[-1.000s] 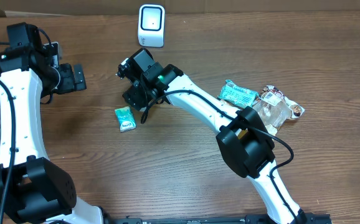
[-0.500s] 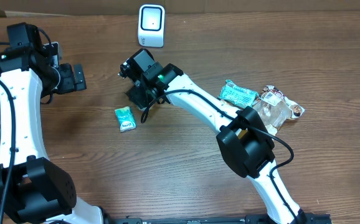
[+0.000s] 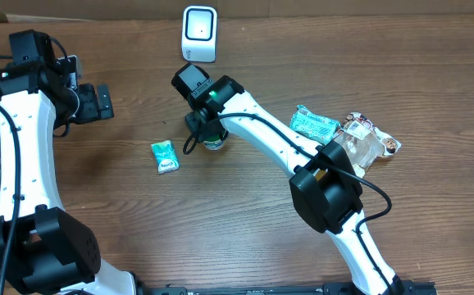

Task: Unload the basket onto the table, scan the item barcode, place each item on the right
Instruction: 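Lower the right gripper and grasp the green-lidded jar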

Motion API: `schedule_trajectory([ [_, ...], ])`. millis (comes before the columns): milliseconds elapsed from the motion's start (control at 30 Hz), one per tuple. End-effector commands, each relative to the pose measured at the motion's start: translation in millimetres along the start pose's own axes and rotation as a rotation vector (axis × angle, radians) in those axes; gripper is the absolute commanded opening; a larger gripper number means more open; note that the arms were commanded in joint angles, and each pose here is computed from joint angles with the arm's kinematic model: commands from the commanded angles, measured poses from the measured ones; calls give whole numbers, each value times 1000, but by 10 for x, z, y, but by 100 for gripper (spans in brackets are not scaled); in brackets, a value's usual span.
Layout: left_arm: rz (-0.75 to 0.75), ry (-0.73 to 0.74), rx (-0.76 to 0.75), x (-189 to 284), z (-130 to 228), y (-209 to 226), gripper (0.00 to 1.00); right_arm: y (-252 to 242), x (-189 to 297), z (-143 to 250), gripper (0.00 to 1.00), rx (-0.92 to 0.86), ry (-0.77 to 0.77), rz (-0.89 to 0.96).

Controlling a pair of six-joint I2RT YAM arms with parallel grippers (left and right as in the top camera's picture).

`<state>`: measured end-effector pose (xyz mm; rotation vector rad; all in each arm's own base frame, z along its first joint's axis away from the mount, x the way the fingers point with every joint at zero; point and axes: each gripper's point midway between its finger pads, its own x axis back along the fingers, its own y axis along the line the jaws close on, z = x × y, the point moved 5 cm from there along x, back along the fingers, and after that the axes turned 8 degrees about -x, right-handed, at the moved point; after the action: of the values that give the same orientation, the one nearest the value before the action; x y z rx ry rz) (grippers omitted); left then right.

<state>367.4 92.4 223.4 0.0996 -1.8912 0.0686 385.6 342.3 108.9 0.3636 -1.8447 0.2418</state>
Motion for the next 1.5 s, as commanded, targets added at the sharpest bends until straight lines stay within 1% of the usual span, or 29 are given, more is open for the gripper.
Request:
schedule_trajectory([
  [0,-2,-17,-24,41,-40,2,100,-48,172,-79,68,-66,-38,14],
  [167,-1,-17,-27,40,-41,-9,100,-137,239,-17,70,-74,1,29],
  [300,-1,-17,-27,40,-41,-9,100,-213,440,-16,70,-109,28,43],
  [367,-1,-17,-27,40,-41,-9,100,-196,621,-72,70,-118,21,14],
  [467,-1,-17,-27,40,-41,-9,100,-182,752,-145,72,-120,-9,1],
  [500,-1,-17,-27,40,-41,-9,100,-177,778,-167,72,-108,-20,-3],
  [533,-1,-17,-27,40,-41,-9,100,-166,782,-180,73,-52,-26,-10],
  [667,-1,-17,-27,40,-42,-9,100,-73,745,-122,75,104,8,-86],
  [733,-1,-17,-27,40,-42,-9,100,-72,735,-112,79,172,11,-88],
  [800,-1,-17,-26,40,-41,-8,100,-78,717,-98,85,212,16,-85],
  [933,-1,-17,-26,40,-42,-8,100,-137,699,-92,89,262,18,-38],
  [1133,-1,-17,-28,40,-42,-17,100,-154,659,-101,89,280,12,-20],
  [1367,-1,-17,-28,40,-42,-17,100,-175,378,14,89,288,51,-8],
  [1467,-1,-17,-28,40,-42,-17,100,-195,312,29,85,285,54,-3],
])
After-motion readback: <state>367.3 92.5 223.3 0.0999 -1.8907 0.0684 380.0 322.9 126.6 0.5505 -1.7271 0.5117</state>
